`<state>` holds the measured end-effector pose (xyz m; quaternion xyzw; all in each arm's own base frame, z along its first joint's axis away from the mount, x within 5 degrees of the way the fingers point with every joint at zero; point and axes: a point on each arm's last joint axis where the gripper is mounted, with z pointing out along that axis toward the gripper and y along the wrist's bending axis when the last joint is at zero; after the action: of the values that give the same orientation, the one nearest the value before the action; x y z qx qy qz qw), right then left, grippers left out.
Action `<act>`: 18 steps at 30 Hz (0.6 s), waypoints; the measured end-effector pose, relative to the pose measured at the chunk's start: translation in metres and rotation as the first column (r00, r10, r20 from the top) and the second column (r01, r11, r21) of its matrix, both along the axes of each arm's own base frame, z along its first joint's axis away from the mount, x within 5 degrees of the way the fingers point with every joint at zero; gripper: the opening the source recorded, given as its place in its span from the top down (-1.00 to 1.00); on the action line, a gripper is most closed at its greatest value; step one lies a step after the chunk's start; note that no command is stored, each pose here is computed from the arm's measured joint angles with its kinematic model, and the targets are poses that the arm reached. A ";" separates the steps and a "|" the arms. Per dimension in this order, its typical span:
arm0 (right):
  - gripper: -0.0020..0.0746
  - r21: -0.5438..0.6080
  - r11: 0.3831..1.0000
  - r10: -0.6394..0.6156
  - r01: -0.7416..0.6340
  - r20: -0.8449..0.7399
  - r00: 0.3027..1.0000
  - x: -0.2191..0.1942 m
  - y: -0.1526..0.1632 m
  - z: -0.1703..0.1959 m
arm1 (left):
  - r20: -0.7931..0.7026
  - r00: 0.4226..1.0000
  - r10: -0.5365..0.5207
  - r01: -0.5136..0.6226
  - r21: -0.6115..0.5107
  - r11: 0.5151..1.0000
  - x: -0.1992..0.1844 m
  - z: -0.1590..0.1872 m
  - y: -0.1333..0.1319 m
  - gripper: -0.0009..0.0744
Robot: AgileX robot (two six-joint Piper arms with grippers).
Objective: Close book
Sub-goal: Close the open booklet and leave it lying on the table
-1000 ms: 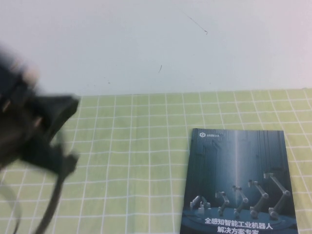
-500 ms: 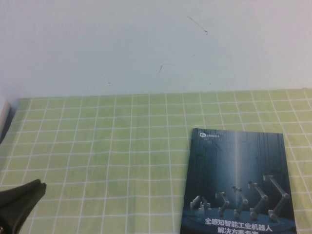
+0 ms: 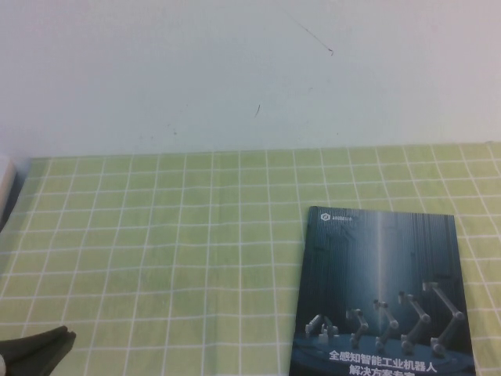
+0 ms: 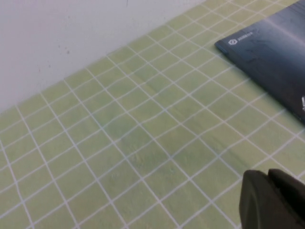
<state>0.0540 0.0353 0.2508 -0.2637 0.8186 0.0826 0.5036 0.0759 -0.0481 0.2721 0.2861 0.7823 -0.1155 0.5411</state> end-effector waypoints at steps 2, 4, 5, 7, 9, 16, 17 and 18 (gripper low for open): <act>0.95 0.000 1.000 0.000 0.000 0.000 1.000 0.000 0.000 0.000 | -0.010 1.000 0.002 -0.002 0.007 1.000 -0.001 -0.001 0.001 0.99; 0.95 0.000 1.000 0.000 0.000 -0.001 1.000 0.000 0.000 0.000 | 0.009 1.000 0.013 -0.013 0.009 1.000 -0.005 0.000 0.005 0.99; 0.95 0.000 1.000 0.001 -0.001 -0.002 1.000 0.000 0.000 0.000 | 0.030 0.999 0.032 -0.032 0.005 0.999 -0.008 0.002 0.010 0.99; 0.95 0.000 1.000 0.001 -0.001 -0.002 1.000 0.000 0.000 0.000 | 0.068 0.994 0.084 -0.083 -0.018 0.996 -0.015 0.003 0.019 0.99; 0.95 0.002 1.000 0.001 -0.001 -0.002 1.000 0.000 0.000 0.000 | 0.110 0.982 0.155 -0.150 -0.049 0.987 -0.022 0.000 0.028 0.99; 0.95 0.002 1.000 0.001 -0.001 -0.002 1.000 0.000 0.000 0.000 | 0.230 0.904 0.361 -0.322 -0.190 0.927 -0.033 -0.031 0.040 0.99; 0.95 0.002 1.000 0.001 -0.001 -0.002 1.000 0.000 0.000 0.000 | 0.214 0.897 0.386 -0.345 -0.208 0.915 -0.030 -0.041 0.040 0.99; 0.95 0.002 1.000 0.001 -0.001 -0.002 1.000 0.000 0.000 0.000 | 0.188 0.892 0.411 -0.370 -0.216 0.903 -0.028 -0.052 0.040 0.99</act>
<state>0.0539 0.0355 0.2507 -0.2638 0.8188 0.0839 0.5029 0.0482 -0.0077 0.2205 0.0854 0.7430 -0.0384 0.6627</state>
